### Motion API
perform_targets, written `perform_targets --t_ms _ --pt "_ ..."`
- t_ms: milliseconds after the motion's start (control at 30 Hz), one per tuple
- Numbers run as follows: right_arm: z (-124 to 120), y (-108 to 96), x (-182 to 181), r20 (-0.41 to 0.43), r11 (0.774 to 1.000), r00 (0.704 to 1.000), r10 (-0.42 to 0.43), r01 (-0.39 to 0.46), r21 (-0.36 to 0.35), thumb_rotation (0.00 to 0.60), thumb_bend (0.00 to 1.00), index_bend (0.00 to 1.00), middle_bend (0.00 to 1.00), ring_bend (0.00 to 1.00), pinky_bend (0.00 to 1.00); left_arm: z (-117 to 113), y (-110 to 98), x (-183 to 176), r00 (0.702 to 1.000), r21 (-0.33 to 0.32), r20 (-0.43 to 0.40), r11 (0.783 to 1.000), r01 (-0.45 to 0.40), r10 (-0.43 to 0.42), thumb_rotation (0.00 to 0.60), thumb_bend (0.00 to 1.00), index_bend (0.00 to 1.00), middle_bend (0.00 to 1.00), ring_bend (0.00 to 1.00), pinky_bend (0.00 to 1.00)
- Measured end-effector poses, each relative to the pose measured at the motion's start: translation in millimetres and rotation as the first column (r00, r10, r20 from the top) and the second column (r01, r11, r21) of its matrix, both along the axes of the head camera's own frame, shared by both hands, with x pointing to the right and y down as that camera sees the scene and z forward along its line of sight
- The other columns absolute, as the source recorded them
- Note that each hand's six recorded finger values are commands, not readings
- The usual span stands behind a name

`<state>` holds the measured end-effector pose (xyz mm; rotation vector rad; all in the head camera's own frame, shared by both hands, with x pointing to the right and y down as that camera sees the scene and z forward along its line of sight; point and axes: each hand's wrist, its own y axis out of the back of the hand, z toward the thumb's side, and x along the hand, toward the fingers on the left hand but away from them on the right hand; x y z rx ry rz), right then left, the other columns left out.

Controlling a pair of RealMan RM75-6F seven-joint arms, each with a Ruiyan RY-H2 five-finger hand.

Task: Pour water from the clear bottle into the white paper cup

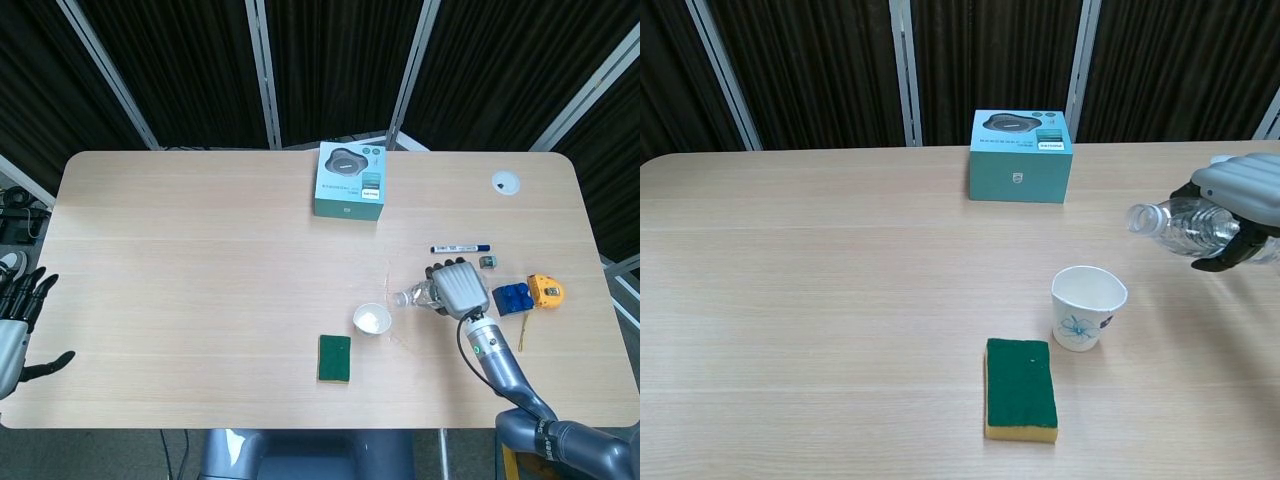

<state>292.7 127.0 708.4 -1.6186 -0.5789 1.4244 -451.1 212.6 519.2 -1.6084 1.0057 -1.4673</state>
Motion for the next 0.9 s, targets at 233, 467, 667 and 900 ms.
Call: perform_targets --t_ms 233,467,667,900 --pt "-0.3 1.6 -5.0 -0.045 1.000 0.999 -0.016 0.016 0.010 0.600 0.29 0.54 0.62 0.49 0.45 -0.1 0.0 -0.6 1.000 0.001 0.003 1.000 0.004 -0.004 0.600 0.00 0.00 0.00 0.00 0.00" --pt "-3.5 0.2 -4.1 -0.081 0.999 0.996 -0.028 0.031 0.035 0.600 0.29 0.54 0.62 0.49 0.45 -0.1 0.1 -0.3 1.000 0.000 0.003 1.000 0.002 -0.002 0.600 0.00 0.00 0.00 0.00 0.00" --pt "-6.2 0.1 -5.1 -0.111 0.996 0.992 -0.054 0.061 0.063 0.600 0.29 0.54 0.62 0.49 0.45 0.3 0.1 -0.8 1.000 -0.003 0.005 1.000 0.006 -0.006 0.600 0.00 0.00 0.00 0.00 0.00" --pt "-8.3 0.5 -7.8 -0.128 0.994 0.990 -0.065 0.074 0.074 0.600 0.29 0.54 0.62 0.49 0.45 1.1 0.2 -0.8 1.000 -0.006 0.009 1.000 0.007 -0.007 0.600 0.00 0.00 0.00 0.00 0.00"
